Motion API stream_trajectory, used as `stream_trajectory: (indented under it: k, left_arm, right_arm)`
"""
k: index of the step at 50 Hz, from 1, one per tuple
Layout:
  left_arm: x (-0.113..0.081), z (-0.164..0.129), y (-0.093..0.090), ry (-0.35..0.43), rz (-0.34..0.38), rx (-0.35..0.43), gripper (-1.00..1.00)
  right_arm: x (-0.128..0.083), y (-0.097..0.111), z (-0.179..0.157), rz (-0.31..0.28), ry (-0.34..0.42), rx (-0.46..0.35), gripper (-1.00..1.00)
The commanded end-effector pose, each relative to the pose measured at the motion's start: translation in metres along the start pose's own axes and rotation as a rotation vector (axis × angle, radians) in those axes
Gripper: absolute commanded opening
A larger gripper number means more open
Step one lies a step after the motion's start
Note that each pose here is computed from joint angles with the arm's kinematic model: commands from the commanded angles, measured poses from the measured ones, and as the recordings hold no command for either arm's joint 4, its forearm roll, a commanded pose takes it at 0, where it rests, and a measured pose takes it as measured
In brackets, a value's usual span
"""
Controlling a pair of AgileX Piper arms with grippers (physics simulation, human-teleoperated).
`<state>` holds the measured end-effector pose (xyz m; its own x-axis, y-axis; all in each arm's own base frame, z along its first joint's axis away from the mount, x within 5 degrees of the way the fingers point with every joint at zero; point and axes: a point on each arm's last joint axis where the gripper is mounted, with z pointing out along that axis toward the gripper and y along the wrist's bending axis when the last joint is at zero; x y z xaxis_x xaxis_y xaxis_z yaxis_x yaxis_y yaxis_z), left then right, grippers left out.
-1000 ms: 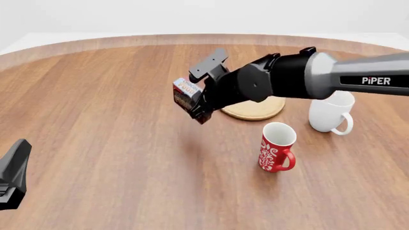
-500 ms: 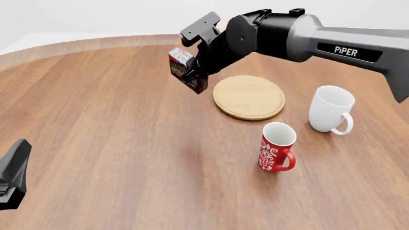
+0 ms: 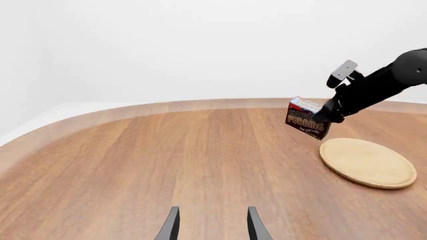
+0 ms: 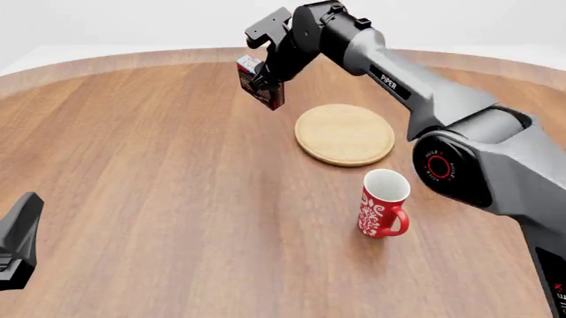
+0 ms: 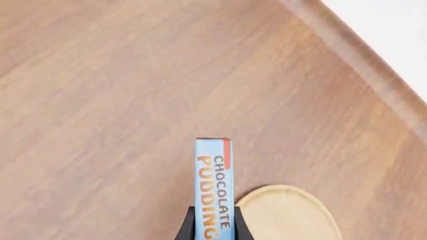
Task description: Put the chocolate pudding to the left of the plate.
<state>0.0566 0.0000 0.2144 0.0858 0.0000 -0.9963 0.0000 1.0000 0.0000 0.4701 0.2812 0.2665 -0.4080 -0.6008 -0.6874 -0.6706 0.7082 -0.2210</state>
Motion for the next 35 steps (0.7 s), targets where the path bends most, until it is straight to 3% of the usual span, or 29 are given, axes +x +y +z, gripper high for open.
stream_trajectory:
  k: [1,35]
  left_arm:
    - [0.0,0.0,0.0,0.0,0.0,0.0,1.0]
    - [0.0,0.0,0.0,0.0,0.0,0.0,1.0]
  right_arm:
    - [0.001,-0.008,0.024,0.001,0.021,0.004,-1.0]
    - [0.028,0.007,0.062,-0.006,0.119,-0.037,-1.0]
